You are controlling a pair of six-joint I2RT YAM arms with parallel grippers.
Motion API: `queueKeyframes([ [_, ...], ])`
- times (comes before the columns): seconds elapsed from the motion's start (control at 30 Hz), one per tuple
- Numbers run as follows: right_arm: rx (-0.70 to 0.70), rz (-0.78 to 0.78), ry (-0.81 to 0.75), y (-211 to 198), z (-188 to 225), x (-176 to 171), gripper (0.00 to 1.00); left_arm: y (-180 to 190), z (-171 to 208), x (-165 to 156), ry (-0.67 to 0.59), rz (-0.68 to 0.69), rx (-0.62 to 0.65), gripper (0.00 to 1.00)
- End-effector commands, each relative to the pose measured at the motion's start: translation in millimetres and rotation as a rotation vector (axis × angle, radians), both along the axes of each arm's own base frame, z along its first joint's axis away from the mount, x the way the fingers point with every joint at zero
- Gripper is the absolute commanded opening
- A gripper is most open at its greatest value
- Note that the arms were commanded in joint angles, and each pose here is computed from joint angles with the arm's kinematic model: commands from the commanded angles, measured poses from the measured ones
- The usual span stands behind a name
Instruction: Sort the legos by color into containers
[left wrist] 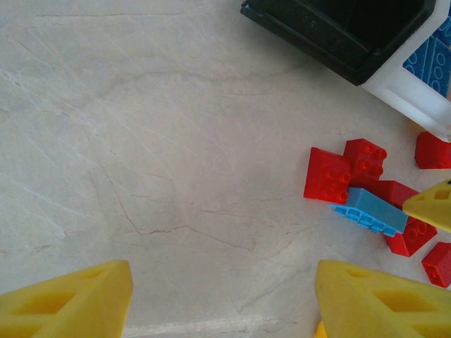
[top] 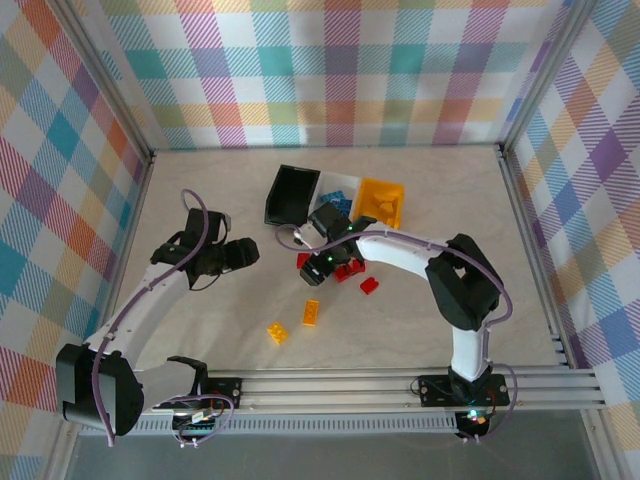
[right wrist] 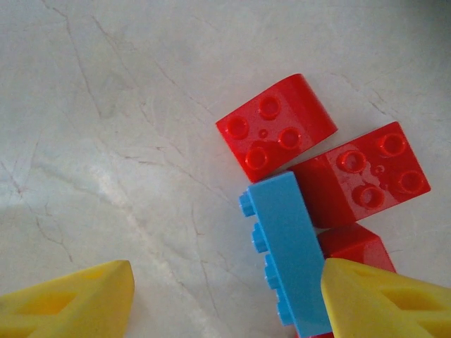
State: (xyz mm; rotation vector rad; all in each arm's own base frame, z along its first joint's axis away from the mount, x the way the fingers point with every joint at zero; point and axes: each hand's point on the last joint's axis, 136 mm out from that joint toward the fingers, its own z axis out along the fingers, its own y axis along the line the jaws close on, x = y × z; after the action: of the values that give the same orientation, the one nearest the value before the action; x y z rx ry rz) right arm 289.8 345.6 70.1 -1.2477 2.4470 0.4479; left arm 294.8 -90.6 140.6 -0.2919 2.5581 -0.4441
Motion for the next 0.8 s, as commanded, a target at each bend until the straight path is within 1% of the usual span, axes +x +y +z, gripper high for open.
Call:
queueKeyframes([
  [0.0, 0.015, 0.010, -0.017, 0, 10, -5, 0.71, 2, -1, 2, -0.009, 0.002, -0.012, 0.70],
  [0.17, 0.001, 0.014, 0.022, 0, -1, -9, 0.71, 2, -2, 2, -0.004, 0.001, -0.013, 0.70],
  [0.43, -0.013, -0.037, 0.021, -9, -17, 10, 0.71, 2, -2, 2, -0.003, -0.001, -0.013, 0.70],
  [0.77, -0.022, -0.060, 0.050, -19, -30, 20, 0.71, 3, -4, 2, 0.003, 0.002, -0.009, 0.70],
])
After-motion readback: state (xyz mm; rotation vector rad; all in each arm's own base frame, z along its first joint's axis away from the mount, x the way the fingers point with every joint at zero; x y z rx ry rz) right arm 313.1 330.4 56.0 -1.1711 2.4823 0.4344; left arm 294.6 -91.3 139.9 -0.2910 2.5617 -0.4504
